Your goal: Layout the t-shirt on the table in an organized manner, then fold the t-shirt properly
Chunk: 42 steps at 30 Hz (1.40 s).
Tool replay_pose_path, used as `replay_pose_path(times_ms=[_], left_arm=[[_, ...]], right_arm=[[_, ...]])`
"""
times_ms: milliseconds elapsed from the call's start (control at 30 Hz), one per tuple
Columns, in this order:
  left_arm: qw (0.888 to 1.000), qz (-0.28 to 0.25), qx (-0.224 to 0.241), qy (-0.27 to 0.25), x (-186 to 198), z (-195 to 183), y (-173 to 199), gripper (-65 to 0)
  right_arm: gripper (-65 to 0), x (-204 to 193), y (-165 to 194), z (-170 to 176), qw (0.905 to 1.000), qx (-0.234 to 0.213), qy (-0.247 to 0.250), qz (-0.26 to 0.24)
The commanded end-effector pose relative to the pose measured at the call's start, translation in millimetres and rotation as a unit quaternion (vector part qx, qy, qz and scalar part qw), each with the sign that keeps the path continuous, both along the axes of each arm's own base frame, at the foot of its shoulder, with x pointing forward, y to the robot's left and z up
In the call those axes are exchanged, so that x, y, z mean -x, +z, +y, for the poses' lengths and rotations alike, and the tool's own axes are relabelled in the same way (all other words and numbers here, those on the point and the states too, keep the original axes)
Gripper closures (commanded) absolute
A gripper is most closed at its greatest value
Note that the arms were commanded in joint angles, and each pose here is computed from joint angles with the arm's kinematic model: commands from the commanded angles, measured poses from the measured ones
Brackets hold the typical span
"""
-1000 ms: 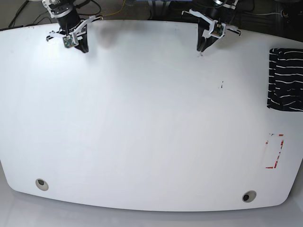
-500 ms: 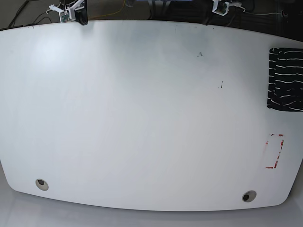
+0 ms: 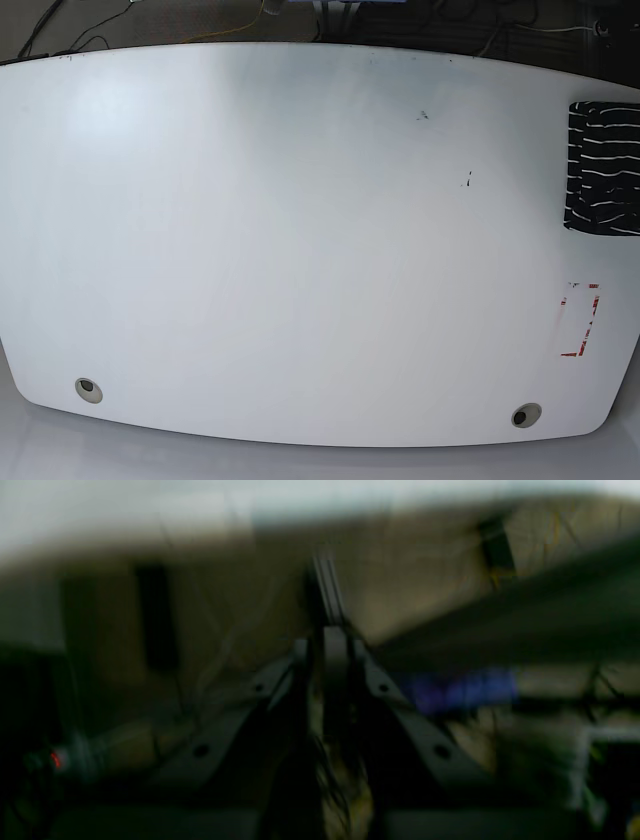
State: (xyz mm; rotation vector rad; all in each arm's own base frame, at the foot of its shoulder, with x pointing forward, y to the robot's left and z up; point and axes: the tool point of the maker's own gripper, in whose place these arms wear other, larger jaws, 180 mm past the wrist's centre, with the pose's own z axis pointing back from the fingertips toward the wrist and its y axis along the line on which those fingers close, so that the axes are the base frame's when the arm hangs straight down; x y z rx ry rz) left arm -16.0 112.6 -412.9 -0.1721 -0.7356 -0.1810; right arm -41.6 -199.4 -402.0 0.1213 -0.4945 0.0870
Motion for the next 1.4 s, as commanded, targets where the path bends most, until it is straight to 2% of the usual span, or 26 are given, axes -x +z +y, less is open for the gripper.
replay_pose_path(times_ms=[0,100,267,467,567,967,1267,1367], left_arm=[[1.0,0.017,0.008,0.006,17,0,-6,-2.2],[0.999,0.048,0.009,0.003,37,4,-20,-2.2],[0.997,0.073,0.014,0.007,49,5,-41,-2.2],[0.996,0.088,0.02,0.014,48,5,-67,-2.2],[0.995,0.099,0.017,0.009,50,11,-80,-2.2],[0.99,0.136,0.02,0.009,42,20,-135,-2.2],[0.982,0.188,0.017,-0.013,45,19,-178,-2.2],[0.979,0.201,0.019,-0.012,43,21,-188,-2.2]], right_arm=[[-1.8,22,-8,-2,0.9995,-0.009,-0.014,0.025],[-1.8,35,-23,-2,0.9983,-0.019,-0.03,0.045],[-1.8,53,-53,-4,0.9946,-0.036,-0.058,0.078],[-1.8,61,-83,2,0.9903,-0.07,-0.062,0.103],[-1.8,65,-98,2,0.9887,-0.071,-0.047,0.123],[-1.8,62,-146,18,0.9816,-0.089,-0.042,0.163],[-1.8,56,-178,30,0.9743,-0.106,-0.04,0.195],[-1.8,48,-185,35,0.9742,-0.113,-0.043,0.19]])
